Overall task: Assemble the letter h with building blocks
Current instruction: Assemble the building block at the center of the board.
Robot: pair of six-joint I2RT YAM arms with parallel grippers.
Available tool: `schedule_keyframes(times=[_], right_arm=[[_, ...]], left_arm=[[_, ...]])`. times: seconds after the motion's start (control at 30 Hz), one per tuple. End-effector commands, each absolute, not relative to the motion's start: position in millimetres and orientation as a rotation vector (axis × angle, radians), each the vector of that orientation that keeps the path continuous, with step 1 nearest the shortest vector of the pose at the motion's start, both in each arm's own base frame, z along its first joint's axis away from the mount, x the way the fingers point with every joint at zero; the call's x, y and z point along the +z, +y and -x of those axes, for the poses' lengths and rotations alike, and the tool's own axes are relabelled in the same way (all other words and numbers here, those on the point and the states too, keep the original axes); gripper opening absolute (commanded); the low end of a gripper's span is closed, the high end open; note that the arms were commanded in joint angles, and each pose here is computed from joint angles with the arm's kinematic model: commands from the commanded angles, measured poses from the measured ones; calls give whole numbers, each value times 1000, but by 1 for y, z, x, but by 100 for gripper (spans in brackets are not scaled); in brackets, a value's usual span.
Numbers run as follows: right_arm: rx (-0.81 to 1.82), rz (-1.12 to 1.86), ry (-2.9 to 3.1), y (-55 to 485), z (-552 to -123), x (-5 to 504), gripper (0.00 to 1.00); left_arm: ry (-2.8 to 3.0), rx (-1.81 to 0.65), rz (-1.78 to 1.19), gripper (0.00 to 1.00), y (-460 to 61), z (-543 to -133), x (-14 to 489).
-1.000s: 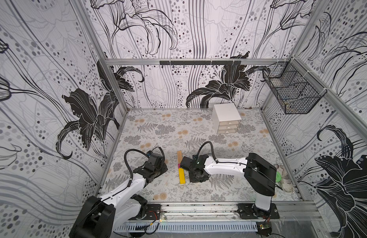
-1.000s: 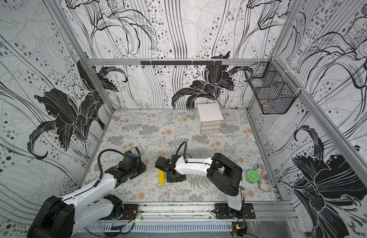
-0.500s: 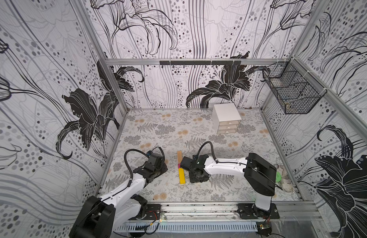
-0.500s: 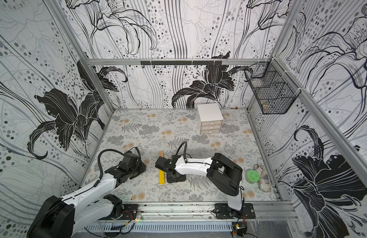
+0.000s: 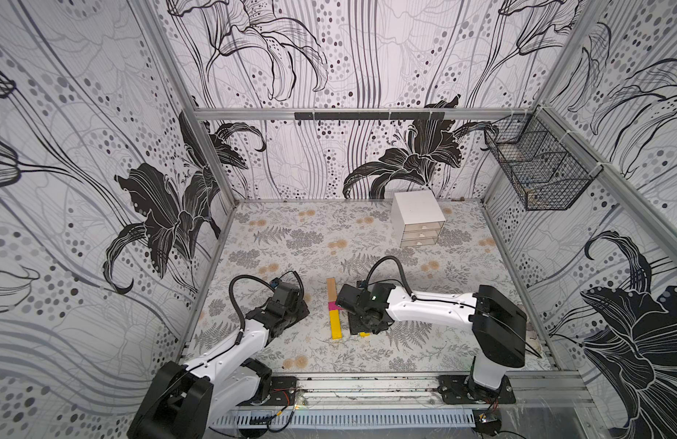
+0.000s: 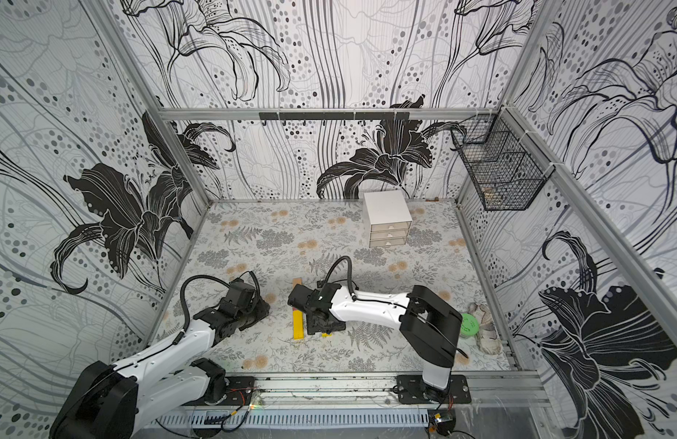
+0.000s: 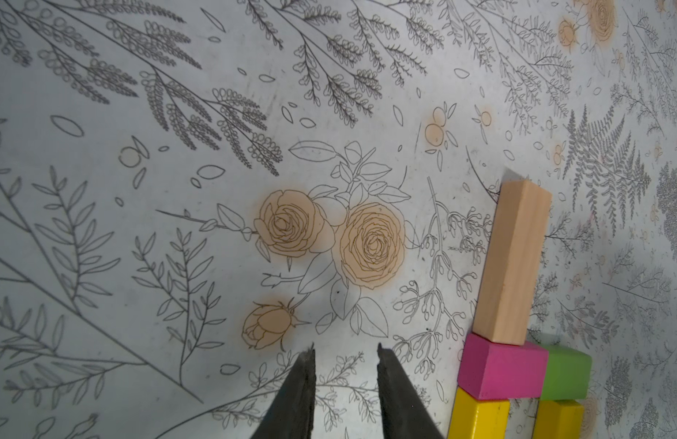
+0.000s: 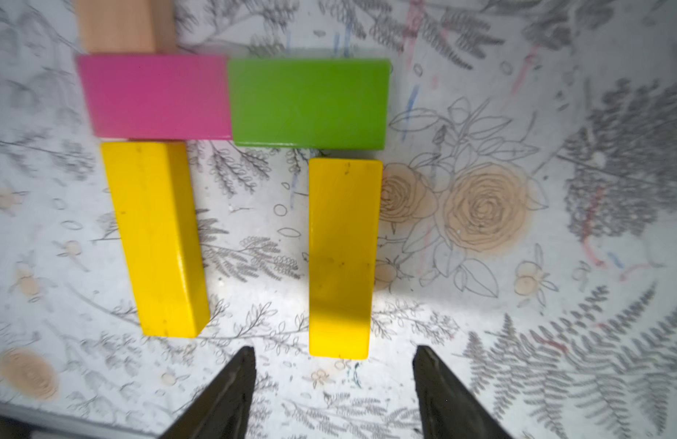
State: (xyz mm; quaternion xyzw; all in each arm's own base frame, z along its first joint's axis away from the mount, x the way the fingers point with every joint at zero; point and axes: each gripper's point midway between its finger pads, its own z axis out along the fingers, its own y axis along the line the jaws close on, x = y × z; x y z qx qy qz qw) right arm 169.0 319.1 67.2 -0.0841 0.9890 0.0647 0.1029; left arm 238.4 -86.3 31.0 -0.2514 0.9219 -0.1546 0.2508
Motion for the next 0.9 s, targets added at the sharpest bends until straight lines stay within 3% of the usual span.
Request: schedule_keyframes(times=[0.0, 0.43, 0.87], right_arm=[[144, 265, 2884, 293, -165, 85, 70], [55, 332, 2917, 270, -127, 53, 71], [-39, 346, 2936, 279, -130, 27, 72]], left_arm=[[2475, -414, 669, 32, -84, -244, 40], [2478, -432, 671, 31, -89, -251, 42], [2475, -434, 660, 31, -89, -253, 47]])
